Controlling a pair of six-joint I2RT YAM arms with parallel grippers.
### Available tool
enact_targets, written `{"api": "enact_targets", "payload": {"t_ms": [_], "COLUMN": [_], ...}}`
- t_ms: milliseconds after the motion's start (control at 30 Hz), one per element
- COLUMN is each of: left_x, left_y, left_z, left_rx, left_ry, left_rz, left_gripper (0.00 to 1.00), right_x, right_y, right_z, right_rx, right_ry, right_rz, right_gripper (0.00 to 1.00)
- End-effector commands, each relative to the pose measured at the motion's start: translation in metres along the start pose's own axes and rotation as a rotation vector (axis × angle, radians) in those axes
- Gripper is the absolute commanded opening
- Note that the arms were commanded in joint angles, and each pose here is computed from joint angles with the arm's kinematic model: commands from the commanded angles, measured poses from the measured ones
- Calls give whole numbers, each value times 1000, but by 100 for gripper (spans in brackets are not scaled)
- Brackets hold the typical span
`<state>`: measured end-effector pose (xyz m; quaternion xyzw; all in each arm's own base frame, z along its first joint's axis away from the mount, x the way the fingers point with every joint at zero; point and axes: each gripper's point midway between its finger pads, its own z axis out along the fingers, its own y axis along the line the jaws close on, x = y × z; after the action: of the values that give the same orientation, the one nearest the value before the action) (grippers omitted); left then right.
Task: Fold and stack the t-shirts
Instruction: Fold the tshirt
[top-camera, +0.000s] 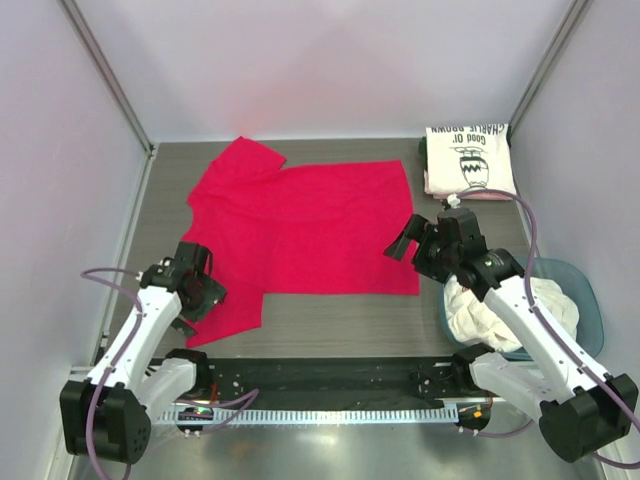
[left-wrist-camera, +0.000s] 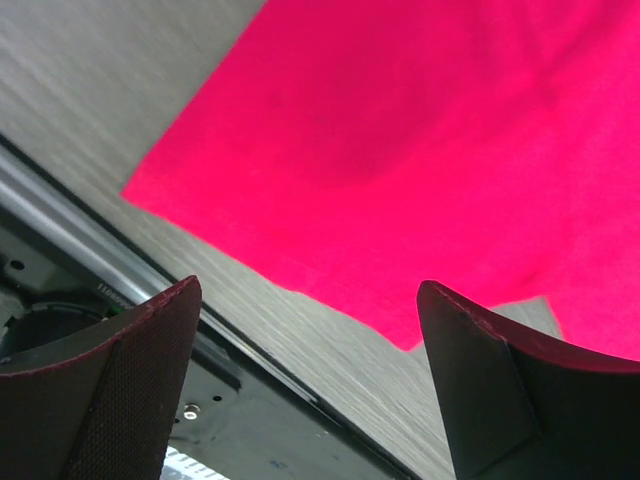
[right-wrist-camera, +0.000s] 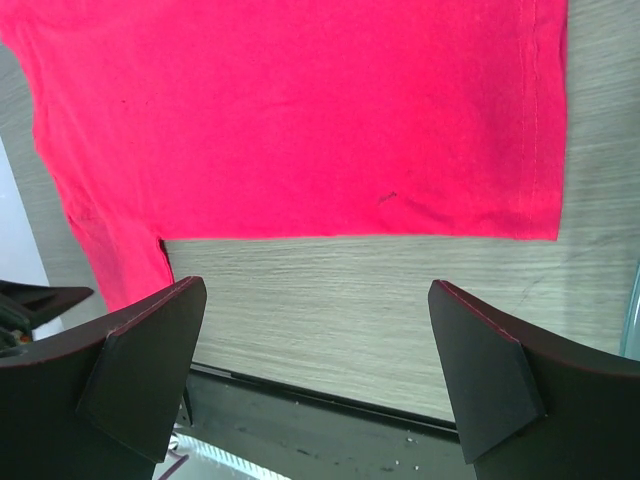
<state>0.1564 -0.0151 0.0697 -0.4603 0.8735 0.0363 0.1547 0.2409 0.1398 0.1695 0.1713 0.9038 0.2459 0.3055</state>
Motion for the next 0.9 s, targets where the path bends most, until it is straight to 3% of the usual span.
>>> {"api": "enact_targets", "payload": {"t_ms": [0, 267, 333, 567, 800, 867], "left_x": [4, 24, 29, 19, 9, 8], "left_y": [6, 15, 19, 19, 18, 14], "left_z": [8, 42, 51, 51, 53, 54], "left_rx": [-29, -96, -103, -109, -94, -74], "left_ry": [-22, 38, 45, -18, -71, -77], "left_rz": [-111, -100, -101, -110, -85, -81], "left_gripper": [88, 78, 64, 54, 17, 13], "right_x": [-3, 2, 4, 7, 12, 18], "right_y": [5, 0, -2, -9, -48, -66], "right_z": [-8, -10, -9, -2, 8, 12], "right_rx": [-25, -11, -4, 30, 221, 305], "right_ry": [-27, -15, -11, 4, -6, 2], "right_rz": [25, 24, 23, 25, 73, 80], "right_gripper": [100, 100, 100, 100, 100, 100]}}
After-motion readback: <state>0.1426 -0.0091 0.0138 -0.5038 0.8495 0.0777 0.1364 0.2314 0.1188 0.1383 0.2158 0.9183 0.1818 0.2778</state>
